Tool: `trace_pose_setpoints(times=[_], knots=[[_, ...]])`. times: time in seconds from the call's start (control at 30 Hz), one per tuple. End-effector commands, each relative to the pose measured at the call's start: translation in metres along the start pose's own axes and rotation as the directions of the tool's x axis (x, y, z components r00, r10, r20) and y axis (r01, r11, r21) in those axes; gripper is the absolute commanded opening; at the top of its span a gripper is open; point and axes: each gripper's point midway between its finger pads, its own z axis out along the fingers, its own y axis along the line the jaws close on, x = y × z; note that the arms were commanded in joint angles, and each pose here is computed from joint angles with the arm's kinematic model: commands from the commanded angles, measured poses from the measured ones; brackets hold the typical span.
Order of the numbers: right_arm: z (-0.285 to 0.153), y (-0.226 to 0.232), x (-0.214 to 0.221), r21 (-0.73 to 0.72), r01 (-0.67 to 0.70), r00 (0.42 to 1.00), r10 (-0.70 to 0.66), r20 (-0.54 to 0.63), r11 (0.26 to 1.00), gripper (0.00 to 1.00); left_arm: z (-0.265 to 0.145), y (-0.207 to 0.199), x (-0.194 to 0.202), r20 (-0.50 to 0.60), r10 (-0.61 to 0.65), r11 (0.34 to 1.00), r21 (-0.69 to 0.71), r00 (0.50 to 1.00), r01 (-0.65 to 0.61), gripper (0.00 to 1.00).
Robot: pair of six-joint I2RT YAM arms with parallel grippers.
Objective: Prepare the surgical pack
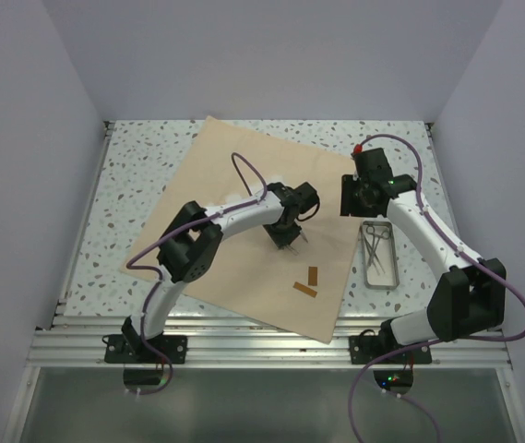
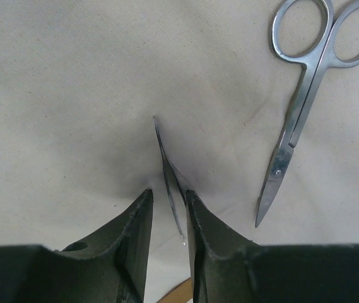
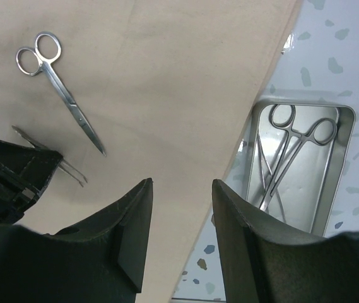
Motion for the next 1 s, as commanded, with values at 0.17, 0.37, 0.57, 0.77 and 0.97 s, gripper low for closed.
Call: trace_pose_setpoints(times=[0.17, 0.37, 0.57, 0.77, 0.97], knots=[[-0.012, 0.004, -0.013, -0.036, 0.004, 0.998, -0.001, 0.065, 0.999, 0.47, 0.001, 0.003, -0.003, 0.004, -0.002, 1.0, -0.022, 1.0, 0.002, 0.12], [-0.012, 0.016, -0.007, -0.107, 0.013, 0.999, -0.009, 0.039, 0.994, 0.47, -0.02, 0.0, -0.013, 0.057, 0.11, 0.993, 0.047, 0.992, -0.113, 0.0], [-0.011, 0.044, 0.002, -0.259, 0.0, 1.0, -0.003, -0.013, 0.966, 0.51, -0.048, 0.005, -0.015, 0.137, 0.343, 0.88, 0.298, 0.929, -0.369, 0.0], [-0.005, 0.084, 0.008, -0.442, -0.116, 0.992, 0.083, -0.093, 0.889, 0.53, -0.118, -0.027, 0.008, 0.251, 0.413, 0.534, 0.712, 0.876, -0.456, 0.0], [-0.009, 0.114, 0.008, -0.486, -0.137, 0.99, 0.108, -0.087, 0.863, 0.57, -0.13, -0.031, 0.016, 0.262, 0.417, 0.45, 0.772, 0.87, -0.449, 0.0]])
